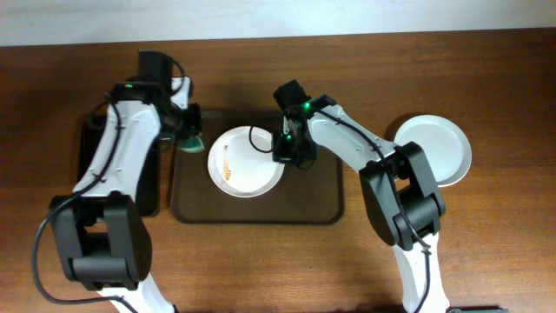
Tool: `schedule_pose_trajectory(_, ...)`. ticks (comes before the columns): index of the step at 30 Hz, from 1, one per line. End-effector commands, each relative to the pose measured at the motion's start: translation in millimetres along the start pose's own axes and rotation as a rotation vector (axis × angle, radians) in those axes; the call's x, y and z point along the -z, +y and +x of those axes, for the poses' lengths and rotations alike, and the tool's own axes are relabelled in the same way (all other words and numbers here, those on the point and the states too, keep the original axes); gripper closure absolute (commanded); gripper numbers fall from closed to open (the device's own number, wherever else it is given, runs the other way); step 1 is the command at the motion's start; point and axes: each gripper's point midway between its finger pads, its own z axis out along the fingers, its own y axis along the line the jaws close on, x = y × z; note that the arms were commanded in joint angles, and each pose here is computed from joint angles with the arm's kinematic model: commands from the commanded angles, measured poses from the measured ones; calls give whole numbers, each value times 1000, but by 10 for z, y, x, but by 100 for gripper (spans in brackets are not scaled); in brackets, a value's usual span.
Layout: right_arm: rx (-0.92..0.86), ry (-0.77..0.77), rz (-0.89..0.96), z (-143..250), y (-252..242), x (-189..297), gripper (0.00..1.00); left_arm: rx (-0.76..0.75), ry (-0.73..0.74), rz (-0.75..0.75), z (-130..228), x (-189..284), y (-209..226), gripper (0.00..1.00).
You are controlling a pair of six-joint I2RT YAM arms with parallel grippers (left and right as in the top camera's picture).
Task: Clean dirty plates on tray and stack at the side
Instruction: 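Grasp the remaining white plate rim and pull it toward the left, then scrub the held plate with the sponge in the left gripper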
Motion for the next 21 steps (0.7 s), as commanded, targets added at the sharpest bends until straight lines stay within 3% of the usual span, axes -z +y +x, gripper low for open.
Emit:
schedule_pose_trajectory(1, -52, 7, 71, 71, -47, -168, 96, -73, -15, 37, 128, -215, -316, 100)
schedule_pose_trajectory(7, -49, 5, 74, 74, -40, -172, 96, -177, -76, -40, 286, -587, -524, 100)
schedule_pose_trajectory(14, -47, 0, 70, 61, -31, -172, 96, -185, -216, -254, 208, -751, -194, 99)
schedule_pose_trajectory(21, -44, -1, 70, 59, -31, -172, 96, -250, -365, -242, 79, -865, -222, 100)
